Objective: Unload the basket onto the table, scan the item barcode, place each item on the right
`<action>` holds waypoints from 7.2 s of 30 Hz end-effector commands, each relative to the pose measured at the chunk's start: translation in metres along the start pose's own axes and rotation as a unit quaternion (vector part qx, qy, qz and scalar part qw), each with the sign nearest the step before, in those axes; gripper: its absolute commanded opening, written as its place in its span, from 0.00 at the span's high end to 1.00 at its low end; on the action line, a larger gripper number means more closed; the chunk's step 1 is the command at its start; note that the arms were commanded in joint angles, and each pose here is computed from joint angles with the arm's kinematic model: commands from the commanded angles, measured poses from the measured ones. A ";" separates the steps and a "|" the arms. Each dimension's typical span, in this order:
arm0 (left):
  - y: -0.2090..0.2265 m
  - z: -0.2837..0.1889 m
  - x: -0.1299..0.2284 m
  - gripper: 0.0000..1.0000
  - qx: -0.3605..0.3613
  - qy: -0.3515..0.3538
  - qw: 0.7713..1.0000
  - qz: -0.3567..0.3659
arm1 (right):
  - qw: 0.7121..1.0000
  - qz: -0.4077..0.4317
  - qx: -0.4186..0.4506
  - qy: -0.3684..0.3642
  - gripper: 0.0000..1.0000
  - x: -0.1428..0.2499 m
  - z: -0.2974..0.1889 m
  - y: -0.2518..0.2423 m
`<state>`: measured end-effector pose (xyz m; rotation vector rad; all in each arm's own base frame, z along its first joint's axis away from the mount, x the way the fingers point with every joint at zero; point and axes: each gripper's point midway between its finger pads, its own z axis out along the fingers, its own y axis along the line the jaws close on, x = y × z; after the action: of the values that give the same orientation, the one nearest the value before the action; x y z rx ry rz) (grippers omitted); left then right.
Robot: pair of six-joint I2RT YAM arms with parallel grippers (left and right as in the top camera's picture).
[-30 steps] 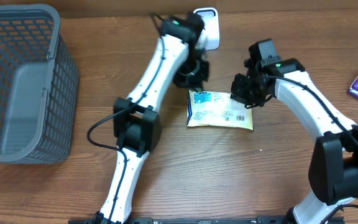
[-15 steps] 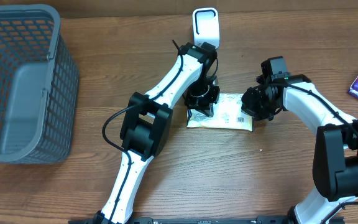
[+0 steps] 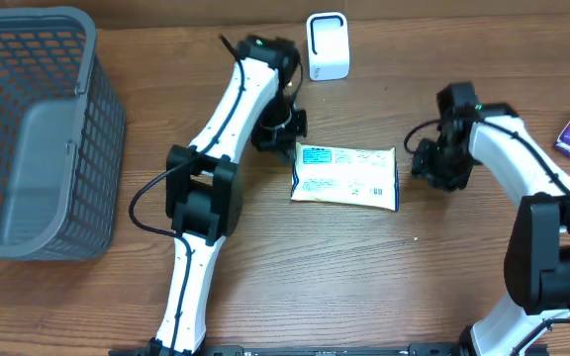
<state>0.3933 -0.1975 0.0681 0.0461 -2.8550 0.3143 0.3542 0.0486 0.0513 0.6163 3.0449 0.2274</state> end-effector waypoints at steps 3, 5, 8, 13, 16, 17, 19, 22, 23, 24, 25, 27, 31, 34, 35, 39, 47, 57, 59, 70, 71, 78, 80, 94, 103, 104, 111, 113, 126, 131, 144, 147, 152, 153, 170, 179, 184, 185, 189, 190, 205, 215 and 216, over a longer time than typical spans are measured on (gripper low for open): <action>-0.005 -0.017 -0.006 0.62 0.001 -0.030 0.999 0.019 | 0.990 -0.091 -0.102 -0.029 0.00 -0.021 -0.030 0.042; -0.005 -0.017 -0.006 0.36 0.001 -0.031 0.999 0.019 | 0.988 -0.096 -0.122 -0.026 0.00 -0.019 -0.027 0.048; -0.006 -0.017 -0.009 0.05 0.003 -0.036 0.999 0.021 | 0.987 -0.095 -0.124 -0.023 0.00 -0.019 -0.018 0.047; -0.008 -0.012 -0.015 0.00 0.006 -0.042 0.999 0.019 | 0.989 -0.075 -0.124 -0.036 0.00 -0.032 -0.017 0.035; -0.011 -0.003 -0.020 0.00 0.015 -0.043 0.999 0.022 | 0.990 -0.053 -0.124 -0.043 0.00 -0.042 -0.020 0.019; -0.014 0.002 -0.021 0.00 0.029 -0.041 0.998 0.024 | 0.991 -0.044 -0.122 -0.044 0.00 -0.045 -0.021 0.012; -0.023 0.016 -0.022 0.00 0.063 -0.028 0.997 0.039 | 0.992 -0.018 -0.119 -0.043 0.00 -0.050 -0.023 -0.006; -0.022 0.032 -0.018 0.00 0.073 -0.010 0.997 0.037 | 0.992 0.004 -0.116 -0.041 0.00 -0.054 -0.024 -0.022; -0.020 0.041 -0.014 0.00 0.076 0.004 0.997 0.034 | 0.992 0.013 -0.115 -0.041 0.00 -0.055 -0.025 -0.029; -0.019 0.047 -0.010 0.01 0.077 0.014 0.996 0.031 | 0.992 0.018 -0.114 -0.040 0.00 -0.056 -0.026 -0.033; -0.020 0.057 -0.005 0.05 0.093 0.028 0.995 0.035 | 0.992 0.025 -0.113 -0.040 0.00 -0.056 -0.026 -0.037; -0.029 0.065 -0.001 0.17 0.132 0.041 0.989 0.053 | 0.992 0.026 -0.113 -0.040 0.00 -0.057 -0.026 -0.038; -0.035 0.076 -0.002 0.41 0.151 0.040 0.986 0.059 | 0.992 0.026 -0.113 -0.040 0.00 -0.057 -0.026 -0.038; -0.035 0.086 -0.008 0.80 0.140 0.025 0.988 0.054 | 0.992 0.026 -0.113 -0.039 0.00 -0.056 -0.026 -0.038; -0.031 0.089 -0.012 0.83 0.126 0.018 0.991 0.042 | 0.993 0.026 -0.113 -0.038 0.00 -0.056 -0.026 -0.039; -0.028 0.093 -0.016 0.96 0.109 0.009 0.994 0.018 | 0.992 0.026 -0.115 -0.037 0.00 -0.056 -0.026 -0.038; -0.040 0.089 -0.012 0.64 0.145 0.021 0.989 0.018 | 0.981 0.022 -0.191 -0.002 0.05 -0.034 0.005 -0.019; -0.042 0.089 -0.010 0.00 0.151 0.025 0.988 0.019 | 0.967 0.050 -0.246 0.047 0.55 -0.003 0.049 -0.011; -0.043 0.089 -0.011 0.00 0.151 0.024 0.988 0.019 | 0.967 0.048 -0.246 0.052 0.58 0.001 0.051 -0.009; -0.050 0.098 -0.015 0.09 0.116 0.002 0.993 -0.008 | 0.956 0.049 -0.281 0.072 0.69 0.011 0.048 0.031; -0.053 0.099 -0.015 0.18 0.117 -0.001 0.993 -0.003 | 0.954 0.046 -0.288 0.075 0.70 0.012 0.047 0.034; -0.053 0.099 -0.016 0.96 0.118 -0.002 0.993 -0.002 | 0.955 0.024 -0.288 0.066 0.72 0.007 0.042 0.035; -0.050 0.098 -0.015 0.96 0.118 0.003 0.993 -0.006 | 0.963 0.010 -0.261 0.061 0.75 0.002 0.037 0.030; -0.010 -0.053 -0.048 0.96 -0.058 -0.168 0.984 0.010 | 0.996 -0.052 -0.061 0.034 0.44 -0.028 -0.028 -0.015; 0.043 -0.175 -0.046 0.96 -0.234 -0.343 0.909 -0.029 | 0.996 -0.053 -0.062 0.033 0.44 -0.028 -0.028 -0.015; 0.052 -0.187 -0.045 0.96 -0.265 -0.361 0.893 -0.037 | 0.996 -0.053 -0.062 0.033 0.44 -0.028 -0.028 -0.015; 0.060 -0.201 -0.042 0.96 -0.317 -0.370 0.873 -0.021 | 0.996 -0.053 -0.062 0.031 0.40 -0.029 -0.028 -0.014; 0.048 -0.183 -0.040 0.96 -0.297 -0.348 0.889 -0.003 | 0.996 -0.054 -0.063 0.029 0.39 -0.030 -0.028 -0.014; -0.050 -0.035 0.009 0.96 -0.184 -0.167 0.965 0.078 | 0.996 -0.053 -0.065 0.022 0.37 -0.034 -0.028 -0.013; -0.119 -0.020 0.034 0.56 0.001 -0.101 0.982 0.159 | 0.996 -0.049 -0.068 0.024 0.34 -0.033 -0.028 -0.012; -0.026 -0.116 -0.021 0.40 0.058 -0.172 0.983 0.037 | 0.969 -0.163 -0.187 -0.006 0.28 -0.031 -0.035 0.061; 0.016 -0.130 -0.040 0.40 0.048 -0.195 0.980 -0.016 | 0.940 -0.278 -0.191 -0.049 0.12 -0.027 -0.032 0.102; 0.063 -0.147 -0.056 0.37 0.017 -0.231 0.969 -0.083 | 0.898 -0.368 -0.153 -0.187 0.04 -0.051 -0.038 0.167; 0.067 -0.151 -0.058 0.37 0.017 -0.237 0.968 -0.086 | 0.889 -0.378 -0.156 -0.208 0.02 -0.054 -0.042 0.178; 0.113 -0.168 -0.060 0.00 -0.053 -0.270 0.950 -0.149 | 0.723 -0.653 -0.169 -0.147 0.00 0.039 0.036 0.245; 0.115 -0.167 -0.058 0.00 -0.055 -0.264 0.951 -0.151 | 0.728 -0.649 -0.177 -0.135 0.07 0.040 0.054 0.245; 0.117 -0.166 -0.056 0.00 -0.061 -0.260 0.952 -0.152 | 0.733 -0.647 -0.173 -0.116 0.10 0.042 0.074 0.239; 0.119 -0.166 -0.056 0.00 -0.066 -0.260 0.951 -0.152 | 0.733 -0.647 -0.173 -0.116 0.10 0.042 0.075 0.239; 0.123 -0.166 -0.055 0.00 -0.073 -0.260 0.950 -0.154 | 0.739 -0.645 -0.153 -0.121 0.09 0.036 0.078 0.236; 0.123 -0.166 -0.055 0.00 -0.072 -0.260 0.950 -0.154 | 0.740 -0.645 -0.147 -0.122 0.08 0.034 0.079 0.235; 0.125 -0.167 -0.055 0.01 -0.073 -0.261 0.950 -0.156 | 0.785 -0.603 -0.094 -0.112 0.82 0.024 0.112 0.223; 0.126 -0.167 -0.055 0.00 -0.073 -0.260 0.950 -0.156 | 0.838 -0.485 -0.114 -0.224 0.96 -0.025 0.017 0.264; 0.126 -0.167 -0.055 0.00 -0.073 -0.260 0.950 -0.156 | 0.847 -0.458 -0.109 -0.246 0.96 -0.037 0.001 0.265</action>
<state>0.4818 -0.0458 0.1686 0.5965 -3.2694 0.0224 0.4532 0.2878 0.0313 -0.9503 2.4591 0.3609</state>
